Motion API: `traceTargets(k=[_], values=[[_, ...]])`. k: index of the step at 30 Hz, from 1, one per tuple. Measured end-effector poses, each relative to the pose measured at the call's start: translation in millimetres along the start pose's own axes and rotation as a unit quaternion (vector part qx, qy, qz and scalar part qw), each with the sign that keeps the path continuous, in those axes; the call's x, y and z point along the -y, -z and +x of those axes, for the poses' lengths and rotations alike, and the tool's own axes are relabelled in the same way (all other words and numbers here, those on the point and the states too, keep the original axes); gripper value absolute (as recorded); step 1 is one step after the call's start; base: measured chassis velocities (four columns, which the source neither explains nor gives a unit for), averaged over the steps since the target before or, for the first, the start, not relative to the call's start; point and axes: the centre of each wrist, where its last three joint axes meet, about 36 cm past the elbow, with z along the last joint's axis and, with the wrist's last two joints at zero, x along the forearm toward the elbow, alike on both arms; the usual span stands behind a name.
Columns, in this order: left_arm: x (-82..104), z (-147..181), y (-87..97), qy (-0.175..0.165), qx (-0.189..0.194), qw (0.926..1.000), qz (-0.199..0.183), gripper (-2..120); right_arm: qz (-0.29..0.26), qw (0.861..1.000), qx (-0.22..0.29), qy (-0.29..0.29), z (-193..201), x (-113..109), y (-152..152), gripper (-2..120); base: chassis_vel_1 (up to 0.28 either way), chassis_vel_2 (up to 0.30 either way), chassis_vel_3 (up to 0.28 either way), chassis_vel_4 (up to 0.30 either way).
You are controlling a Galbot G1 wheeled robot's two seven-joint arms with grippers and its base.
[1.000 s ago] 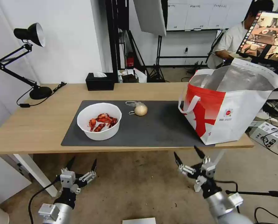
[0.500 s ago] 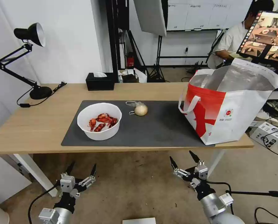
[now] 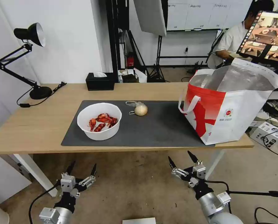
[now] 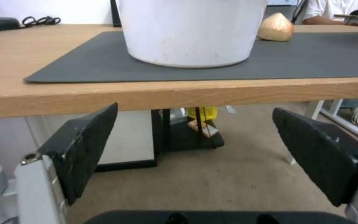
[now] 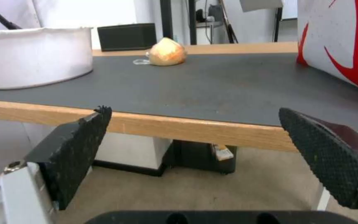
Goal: Pick up the trash from the table and place it into the takeout bag.
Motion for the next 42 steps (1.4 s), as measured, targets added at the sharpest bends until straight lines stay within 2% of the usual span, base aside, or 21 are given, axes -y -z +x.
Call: traceTargets(k=[11,14,19,24,27,31,38,39,40,42], values=[[2.1,-3,0.2,-0.004,0.002,1.0000,0.002,100,-0.002,1.000,-0.001,0.000,-2,-3,0,100,0.000,0.000,0.000,0.000],[3.3,-3,-1.4,-0.005,0.000,1.0000,0.002,100,-0.005,1.000,0.007,0.006,-15,-14,8,100,0.000,0.000,0.000,0.000],[7.4,-4,-2.1,-0.007,0.001,1.0000,0.003,100,0.001,0.999,0.038,0.034,-67,-36,39,100,0.000,0.000,0.000,0.000],[6.5,-5,-3.8,-0.005,-0.001,1.0000,0.002,100,-0.004,0.998,0.044,0.052,-106,-54,53,100,0.000,0.000,0.000,0.000],[3.1,-4,-2.8,-0.001,-0.001,1.0000,-0.001,100,-0.004,0.997,0.051,0.061,-155,-69,67,100,0.000,0.000,0.000,0.000],[0.6,-3,-1.6,0.002,-0.001,1.0000,-0.003,100,0.000,0.997,0.049,0.062,-185,-76,73,100,0.000,0.000,0.000,0.000],[-4.1,0,-3.2,0.012,-0.005,0.9999,-0.002,100,-0.004,1.000,-0.002,0.030,-268,-84,94,100,0.000,0.000,0.000,0.000],[-4.1,0,-3.2,0.012,-0.005,0.9999,-0.002,100,-0.004,1.000,-0.002,0.030,-268,-84,94,100,0.000,0.000,0.000,0.000],[-5.9,1,-3.3,0.015,-0.005,0.9999,-0.001,100,0.010,1.000,-0.016,0.012,-291,-81,98,100,0.000,0.000,0.000,0.000],[-7.8,1,-3.3,0.017,-0.005,0.9998,0.000,100,0.028,0.999,-0.033,-0.003,-313,-80,104,100,0.000,0.000,0.000,0.000]])
